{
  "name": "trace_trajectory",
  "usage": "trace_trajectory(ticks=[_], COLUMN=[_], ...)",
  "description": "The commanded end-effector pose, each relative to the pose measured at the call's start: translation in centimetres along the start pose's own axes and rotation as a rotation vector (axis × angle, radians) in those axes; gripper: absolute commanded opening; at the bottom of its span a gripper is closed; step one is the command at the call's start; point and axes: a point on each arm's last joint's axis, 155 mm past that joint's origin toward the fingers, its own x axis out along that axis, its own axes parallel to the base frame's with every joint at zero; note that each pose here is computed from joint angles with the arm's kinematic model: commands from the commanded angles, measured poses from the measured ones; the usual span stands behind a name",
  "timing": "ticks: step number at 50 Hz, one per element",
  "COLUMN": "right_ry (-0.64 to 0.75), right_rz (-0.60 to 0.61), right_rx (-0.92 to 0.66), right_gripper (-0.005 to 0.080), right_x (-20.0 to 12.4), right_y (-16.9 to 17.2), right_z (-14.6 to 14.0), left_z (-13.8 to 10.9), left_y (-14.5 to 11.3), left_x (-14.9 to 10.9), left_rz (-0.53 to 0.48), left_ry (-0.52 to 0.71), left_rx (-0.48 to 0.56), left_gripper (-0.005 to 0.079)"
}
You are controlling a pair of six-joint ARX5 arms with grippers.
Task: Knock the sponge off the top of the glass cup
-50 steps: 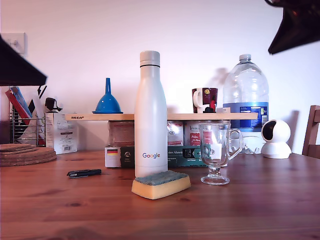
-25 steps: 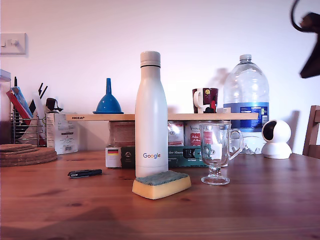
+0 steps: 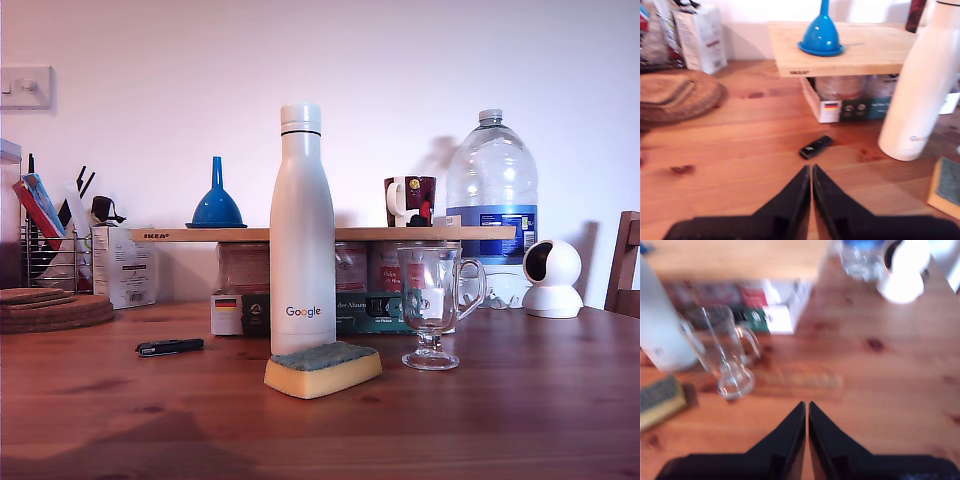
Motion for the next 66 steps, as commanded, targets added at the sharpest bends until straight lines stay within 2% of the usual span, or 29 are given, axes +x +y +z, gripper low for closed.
trace_trajectory(ticks=[1,5,17,24,33,41,66], right_ry=[-0.025,-0.037,-0.101,-0.127,-0.186,-0.156,0.109], right_rz=[-0.011,-0.017,0.001,-0.006,0.019,0.078,0.062], right_rx=[0.004,0.01,-0.003,-0.045,-0.087,-0.064,-0.069], right_gripper=[-0.0011,-0.0011,-0.0011,-0.0011,-0.0011,-0.0011,-0.0011], right_x=[-0.4,-1.1,-2.7,-3.5,-4.8,-5.2,-5.0], right_y=[-0.1,-0.2,0.5,0.9,2.0,3.1,2.5], right_z=[0.1,0.1,1.1,1.4,2.3,1.2,-5.4], left_z=[0.5,1.2,0.8,0.6,0.5,-0.3,-5.3], left_y=[0.3,0.5,0.5,-0.3,-0.3,-0.3,0.3], left_x=[-0.5,-1.1,-1.5,-1.5,-1.5,-1.5,-1.9], left_rz=[0.007,0.014,0.016,-0.027,-0.032,-0.03,-0.005], left_ry=[-0.038,-0.066,-0.057,-0.045,-0.04,-0.007,0.189], left_rx=[0.008,0.007,0.003,-0.009,-0.01,-0.025,-0.036], left_gripper=[-0.0024,-0.0024,-0.0024,-0.0024,-0.0024,-0.0024,-0.0024])
